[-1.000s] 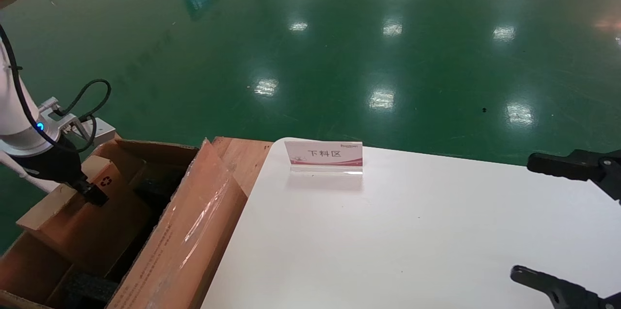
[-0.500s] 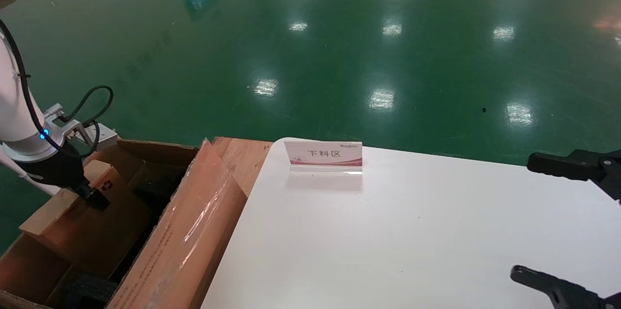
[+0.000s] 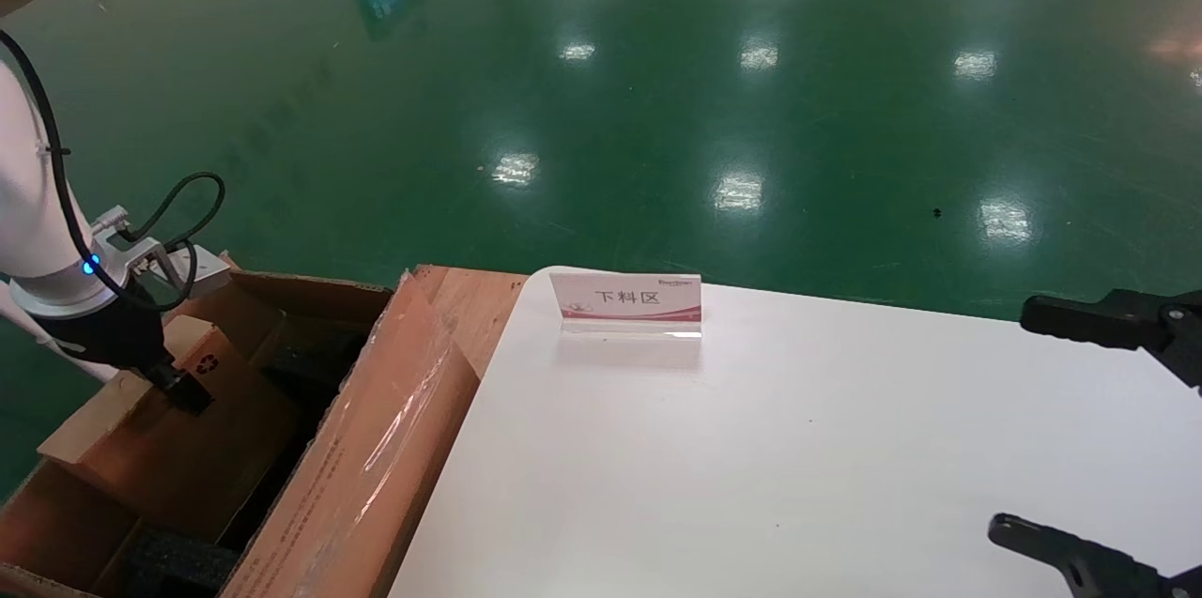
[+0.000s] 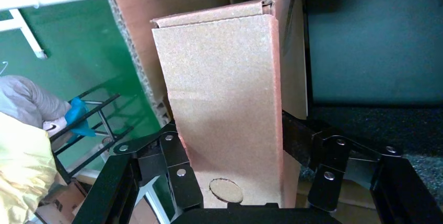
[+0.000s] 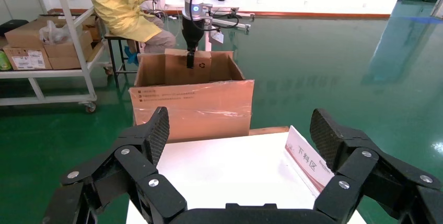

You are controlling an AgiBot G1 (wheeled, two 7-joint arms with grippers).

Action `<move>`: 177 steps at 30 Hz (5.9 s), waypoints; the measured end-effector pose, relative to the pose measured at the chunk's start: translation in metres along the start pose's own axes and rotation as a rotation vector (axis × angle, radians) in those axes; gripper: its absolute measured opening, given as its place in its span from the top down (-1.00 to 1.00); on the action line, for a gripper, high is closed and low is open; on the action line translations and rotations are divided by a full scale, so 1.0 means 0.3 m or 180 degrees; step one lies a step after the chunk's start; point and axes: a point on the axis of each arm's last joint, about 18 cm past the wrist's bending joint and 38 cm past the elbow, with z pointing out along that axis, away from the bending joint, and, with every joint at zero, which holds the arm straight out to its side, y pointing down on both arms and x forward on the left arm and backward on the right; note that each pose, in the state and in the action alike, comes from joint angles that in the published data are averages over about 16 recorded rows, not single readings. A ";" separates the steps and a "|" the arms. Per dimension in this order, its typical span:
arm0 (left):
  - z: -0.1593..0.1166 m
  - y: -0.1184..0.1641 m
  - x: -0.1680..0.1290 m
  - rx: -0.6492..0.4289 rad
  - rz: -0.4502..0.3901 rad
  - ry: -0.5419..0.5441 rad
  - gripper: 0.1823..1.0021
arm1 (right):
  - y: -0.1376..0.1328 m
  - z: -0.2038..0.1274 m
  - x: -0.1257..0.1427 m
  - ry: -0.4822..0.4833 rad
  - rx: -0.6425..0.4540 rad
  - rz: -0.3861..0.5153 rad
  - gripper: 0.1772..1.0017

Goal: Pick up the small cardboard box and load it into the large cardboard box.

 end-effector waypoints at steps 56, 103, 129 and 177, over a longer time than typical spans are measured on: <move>-0.395 -0.191 0.018 0.2521 0.0632 0.0815 -1.00 | 0.000 -0.001 0.001 0.0003 0.0001 -0.0001 -1.00; -0.611 -0.121 0.773 0.4388 0.2215 0.3277 -1.00 | 0.000 -0.001 0.001 0.0003 0.0001 -0.0001 -1.00; -0.691 0.076 0.793 0.5248 0.2567 0.3457 -1.00 | 0.000 -0.001 0.001 0.0005 0.0002 0.0000 -1.00; -0.685 0.055 0.795 0.5169 0.2540 0.3456 -1.00 | 0.000 -0.001 0.001 0.0005 0.0002 0.0000 -1.00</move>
